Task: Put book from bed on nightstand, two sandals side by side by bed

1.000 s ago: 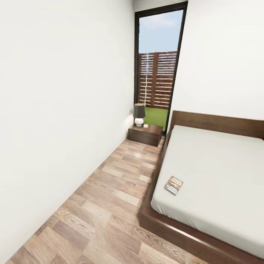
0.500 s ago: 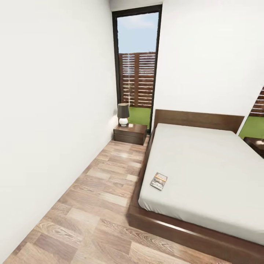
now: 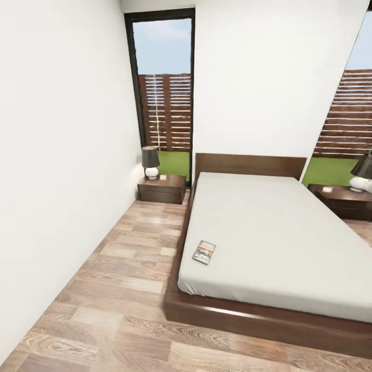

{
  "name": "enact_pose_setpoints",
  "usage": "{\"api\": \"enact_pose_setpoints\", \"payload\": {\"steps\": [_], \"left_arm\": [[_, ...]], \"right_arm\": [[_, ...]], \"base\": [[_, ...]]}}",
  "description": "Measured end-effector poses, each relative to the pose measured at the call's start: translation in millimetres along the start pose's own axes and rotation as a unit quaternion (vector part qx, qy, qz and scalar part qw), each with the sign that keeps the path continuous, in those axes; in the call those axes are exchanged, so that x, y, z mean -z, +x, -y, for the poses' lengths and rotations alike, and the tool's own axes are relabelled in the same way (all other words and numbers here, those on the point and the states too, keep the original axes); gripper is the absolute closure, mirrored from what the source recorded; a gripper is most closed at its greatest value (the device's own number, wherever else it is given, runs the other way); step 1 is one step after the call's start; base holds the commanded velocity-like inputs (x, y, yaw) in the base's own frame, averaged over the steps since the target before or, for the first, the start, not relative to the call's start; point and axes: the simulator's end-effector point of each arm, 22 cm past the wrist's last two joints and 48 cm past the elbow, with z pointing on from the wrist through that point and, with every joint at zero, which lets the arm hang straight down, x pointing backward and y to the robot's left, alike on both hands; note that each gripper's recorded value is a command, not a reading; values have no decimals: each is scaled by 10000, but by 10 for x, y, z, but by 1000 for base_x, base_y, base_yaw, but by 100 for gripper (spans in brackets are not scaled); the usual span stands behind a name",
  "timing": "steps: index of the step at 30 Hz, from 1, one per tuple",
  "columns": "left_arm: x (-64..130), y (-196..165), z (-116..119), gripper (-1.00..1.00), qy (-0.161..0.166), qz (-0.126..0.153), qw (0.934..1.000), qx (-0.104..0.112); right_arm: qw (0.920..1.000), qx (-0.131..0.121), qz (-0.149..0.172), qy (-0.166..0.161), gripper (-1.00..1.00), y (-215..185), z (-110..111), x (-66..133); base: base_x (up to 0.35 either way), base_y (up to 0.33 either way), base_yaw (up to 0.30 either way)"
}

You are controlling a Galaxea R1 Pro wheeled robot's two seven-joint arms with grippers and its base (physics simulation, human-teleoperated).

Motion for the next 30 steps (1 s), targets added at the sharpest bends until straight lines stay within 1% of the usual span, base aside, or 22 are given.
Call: {"api": "enact_pose_setpoints", "payload": {"steps": [17,26,30], "left_arm": [[0,0,0,-100,0,0,10000,1],[0,0,-1,-100,-1,1,10000,4],[2,0,-1,-100,-1,3,10000,3]], "right_arm": [[10000,0,1,-3,-100,-2,-1,0],[10000,17,-6,-4,-100,2,-3,0],[10000,17,-3,-4,-100,2,-3,2]], "base": [[0,0,-296],[2,0,-28],[152,0,-1]]}}
